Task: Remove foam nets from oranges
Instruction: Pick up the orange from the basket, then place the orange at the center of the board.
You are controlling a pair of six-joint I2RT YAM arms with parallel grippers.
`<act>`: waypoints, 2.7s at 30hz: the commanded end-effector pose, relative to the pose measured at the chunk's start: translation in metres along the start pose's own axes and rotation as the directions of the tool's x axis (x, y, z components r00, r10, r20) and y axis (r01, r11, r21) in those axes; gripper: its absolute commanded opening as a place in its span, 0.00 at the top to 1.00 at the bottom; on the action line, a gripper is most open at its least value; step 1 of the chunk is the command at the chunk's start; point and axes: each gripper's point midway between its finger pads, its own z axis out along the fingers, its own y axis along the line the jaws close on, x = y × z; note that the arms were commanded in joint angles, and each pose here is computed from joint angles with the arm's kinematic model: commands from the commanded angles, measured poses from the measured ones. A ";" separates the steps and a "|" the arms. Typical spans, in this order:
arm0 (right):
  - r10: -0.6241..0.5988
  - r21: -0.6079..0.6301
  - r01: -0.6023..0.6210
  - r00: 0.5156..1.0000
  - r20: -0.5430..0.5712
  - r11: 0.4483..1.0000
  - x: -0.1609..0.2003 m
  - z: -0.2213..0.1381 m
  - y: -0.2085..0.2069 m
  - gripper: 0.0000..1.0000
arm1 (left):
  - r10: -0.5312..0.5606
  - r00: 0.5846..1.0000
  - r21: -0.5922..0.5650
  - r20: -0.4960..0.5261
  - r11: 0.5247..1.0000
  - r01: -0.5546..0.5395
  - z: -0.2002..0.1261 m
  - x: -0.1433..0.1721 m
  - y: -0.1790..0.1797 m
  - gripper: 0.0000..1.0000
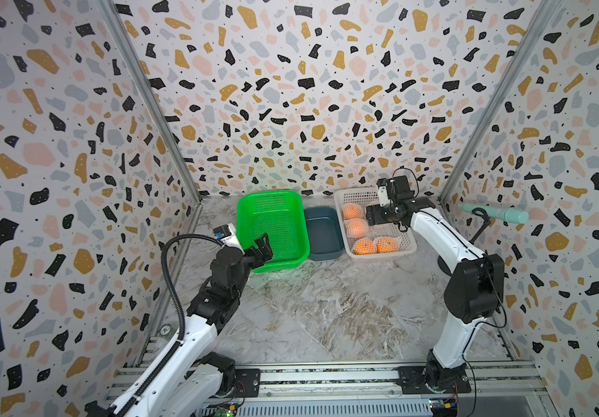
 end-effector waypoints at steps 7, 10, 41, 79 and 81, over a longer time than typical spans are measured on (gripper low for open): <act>-0.087 -0.091 0.091 0.995 0.046 0.992 0.013 -0.055 0.062 0.13 | 0.035 0.999 0.074 0.008 0.997 -0.035 0.002 -0.012 -0.022 0.00; -0.115 -0.122 0.123 0.991 0.070 0.985 0.018 -0.073 0.083 0.13 | 0.061 0.998 0.082 -0.009 0.995 -0.060 0.003 -0.012 -0.026 0.01; -0.426 -0.409 0.464 0.885 0.186 0.786 0.210 -0.100 0.249 0.13 | 0.066 0.998 0.201 0.004 0.978 -0.065 -0.009 0.000 -0.036 0.01; -0.427 -0.650 0.386 0.898 0.103 0.655 0.244 -0.044 0.265 0.01 | 0.041 0.936 0.141 -0.351 0.990 0.009 0.012 0.104 -0.009 0.00; -0.405 -0.668 0.367 0.908 0.106 0.648 0.238 -0.051 0.265 0.01 | 0.042 0.933 0.137 -0.358 0.990 0.008 0.012 0.107 -0.007 0.00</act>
